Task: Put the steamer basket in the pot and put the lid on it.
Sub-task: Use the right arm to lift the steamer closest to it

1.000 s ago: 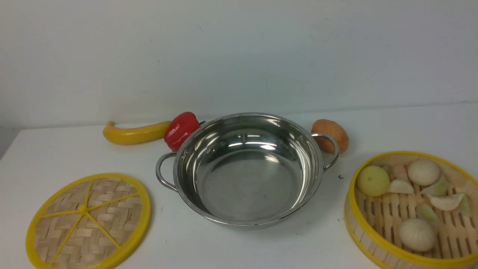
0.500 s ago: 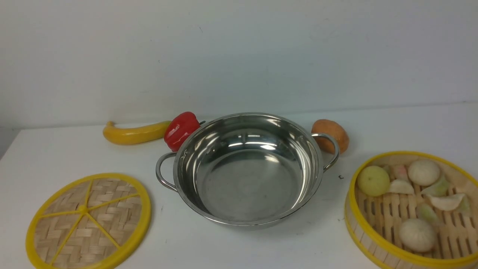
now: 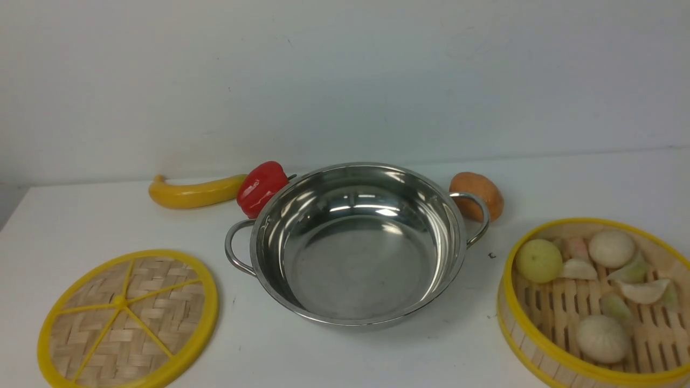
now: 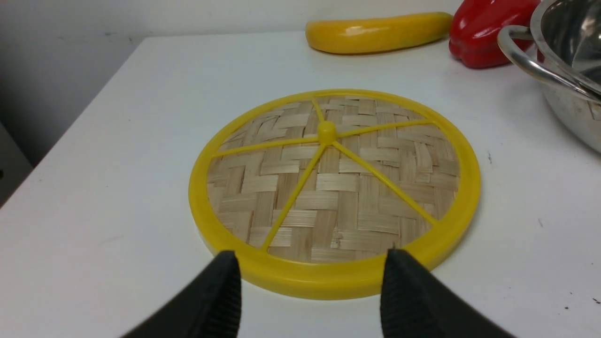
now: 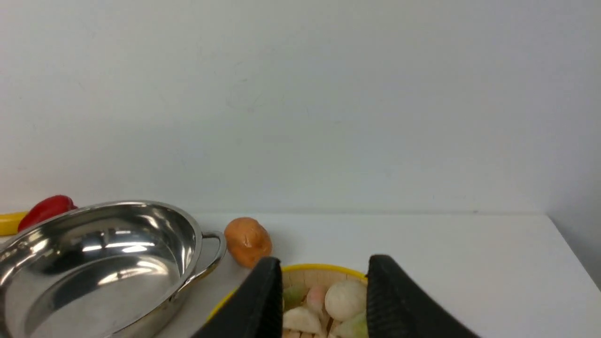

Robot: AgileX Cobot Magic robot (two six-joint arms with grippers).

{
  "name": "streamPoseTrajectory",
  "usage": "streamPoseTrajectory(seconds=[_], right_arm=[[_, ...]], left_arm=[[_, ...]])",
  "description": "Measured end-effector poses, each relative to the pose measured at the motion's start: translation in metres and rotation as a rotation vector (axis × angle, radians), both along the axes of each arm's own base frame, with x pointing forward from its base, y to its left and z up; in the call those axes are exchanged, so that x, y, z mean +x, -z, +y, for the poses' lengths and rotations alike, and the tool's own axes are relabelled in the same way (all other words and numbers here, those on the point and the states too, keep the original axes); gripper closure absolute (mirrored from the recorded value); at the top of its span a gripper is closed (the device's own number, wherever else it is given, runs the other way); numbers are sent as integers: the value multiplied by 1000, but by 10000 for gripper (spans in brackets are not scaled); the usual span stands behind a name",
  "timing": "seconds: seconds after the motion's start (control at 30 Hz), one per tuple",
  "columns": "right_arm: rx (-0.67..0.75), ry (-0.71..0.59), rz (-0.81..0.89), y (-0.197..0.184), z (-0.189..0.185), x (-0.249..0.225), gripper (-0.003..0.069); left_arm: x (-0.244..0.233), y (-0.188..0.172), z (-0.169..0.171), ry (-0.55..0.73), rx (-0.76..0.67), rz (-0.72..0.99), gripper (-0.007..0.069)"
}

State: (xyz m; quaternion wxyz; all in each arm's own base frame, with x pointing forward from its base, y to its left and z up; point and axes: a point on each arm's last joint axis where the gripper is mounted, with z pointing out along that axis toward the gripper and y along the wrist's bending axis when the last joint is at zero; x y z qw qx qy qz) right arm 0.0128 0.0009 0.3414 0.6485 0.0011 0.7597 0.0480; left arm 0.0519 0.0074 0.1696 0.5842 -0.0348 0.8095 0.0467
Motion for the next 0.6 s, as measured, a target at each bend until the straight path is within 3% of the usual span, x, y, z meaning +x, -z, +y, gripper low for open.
streamPoseTrajectory(seconds=[0.6], right_arm=[[101,-61,145,8,7,-6,419]], left_arm=[[0,0,0,0,0,0,246]])
